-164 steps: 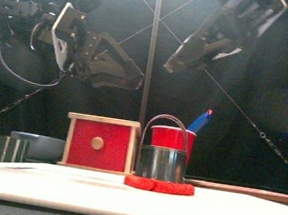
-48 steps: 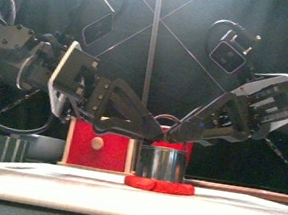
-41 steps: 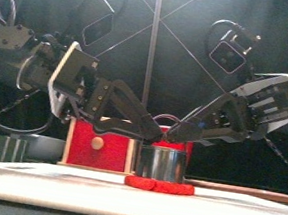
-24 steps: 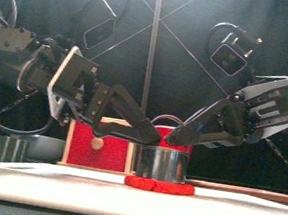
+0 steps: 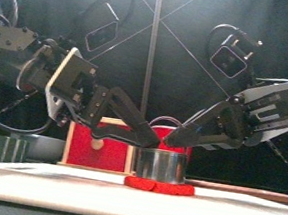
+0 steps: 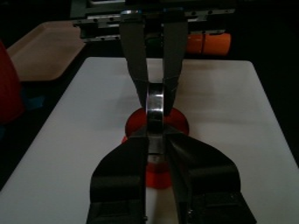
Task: Get the cutter from the drawer then cut the dough then place the extra dough in the bowl
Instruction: Cut the dough
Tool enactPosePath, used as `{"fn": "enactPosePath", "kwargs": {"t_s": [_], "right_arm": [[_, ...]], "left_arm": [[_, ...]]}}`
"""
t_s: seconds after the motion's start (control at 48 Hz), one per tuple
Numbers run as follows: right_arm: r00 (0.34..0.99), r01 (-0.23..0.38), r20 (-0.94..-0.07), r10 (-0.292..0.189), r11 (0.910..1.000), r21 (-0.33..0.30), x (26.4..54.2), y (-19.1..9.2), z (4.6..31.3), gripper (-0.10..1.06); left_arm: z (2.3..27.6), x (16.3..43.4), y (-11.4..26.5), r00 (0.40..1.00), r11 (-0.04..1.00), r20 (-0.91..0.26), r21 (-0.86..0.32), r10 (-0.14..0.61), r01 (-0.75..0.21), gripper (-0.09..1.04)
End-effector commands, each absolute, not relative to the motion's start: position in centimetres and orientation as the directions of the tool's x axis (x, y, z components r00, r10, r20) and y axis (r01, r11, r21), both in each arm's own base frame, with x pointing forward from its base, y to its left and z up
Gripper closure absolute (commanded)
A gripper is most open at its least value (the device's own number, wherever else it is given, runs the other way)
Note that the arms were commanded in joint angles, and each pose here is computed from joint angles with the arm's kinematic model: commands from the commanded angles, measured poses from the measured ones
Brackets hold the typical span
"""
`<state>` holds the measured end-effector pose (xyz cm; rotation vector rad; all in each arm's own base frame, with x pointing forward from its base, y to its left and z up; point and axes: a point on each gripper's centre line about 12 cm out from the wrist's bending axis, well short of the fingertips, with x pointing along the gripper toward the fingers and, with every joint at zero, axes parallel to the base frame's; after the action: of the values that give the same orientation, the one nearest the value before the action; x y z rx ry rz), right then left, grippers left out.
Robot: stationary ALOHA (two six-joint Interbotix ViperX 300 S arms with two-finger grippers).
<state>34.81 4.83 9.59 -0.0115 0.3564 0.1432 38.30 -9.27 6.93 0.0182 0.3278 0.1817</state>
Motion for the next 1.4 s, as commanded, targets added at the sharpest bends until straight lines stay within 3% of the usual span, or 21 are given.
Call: {"fn": "enactPosePath", "kwargs": {"t_s": [0.021,0.438,0.792,1.042,1.396], "right_arm": [[0.924,-0.131,-0.360,0.127,0.9913,0.012,34.6,4.4,9.3,0.51],[0.903,-0.091,-0.419,0.098,0.9952,0.036,34.5,4.0,6.6,0.51],[0.862,0.004,-0.505,0.031,0.9977,0.068,33.4,4.0,3.4,0.51],[0.851,0.056,-0.525,-0.010,0.9959,0.071,32.7,4.0,3.0,0.51],[0.841,0.071,-0.540,-0.020,0.9949,0.072,32.3,3.9,2.5,0.51]], "left_arm": [[6.4,37.9,-9.2,0.918,0.984,-0.355,0.046,0.176,-0.171,0.43],[2.9,37.4,-9.9,0.876,0.985,-0.456,0.005,0.156,-0.172,0.43],[1.7,36.6,-10.3,0.839,0.989,-0.529,0.000,0.128,-0.151,0.43],[0.9,36.0,-11.3,0.811,0.992,-0.576,-0.006,0.100,-0.127,0.43],[-0.3,35.2,-11.8,0.771,0.994,-0.631,-0.008,0.081,-0.111,0.43]]}}
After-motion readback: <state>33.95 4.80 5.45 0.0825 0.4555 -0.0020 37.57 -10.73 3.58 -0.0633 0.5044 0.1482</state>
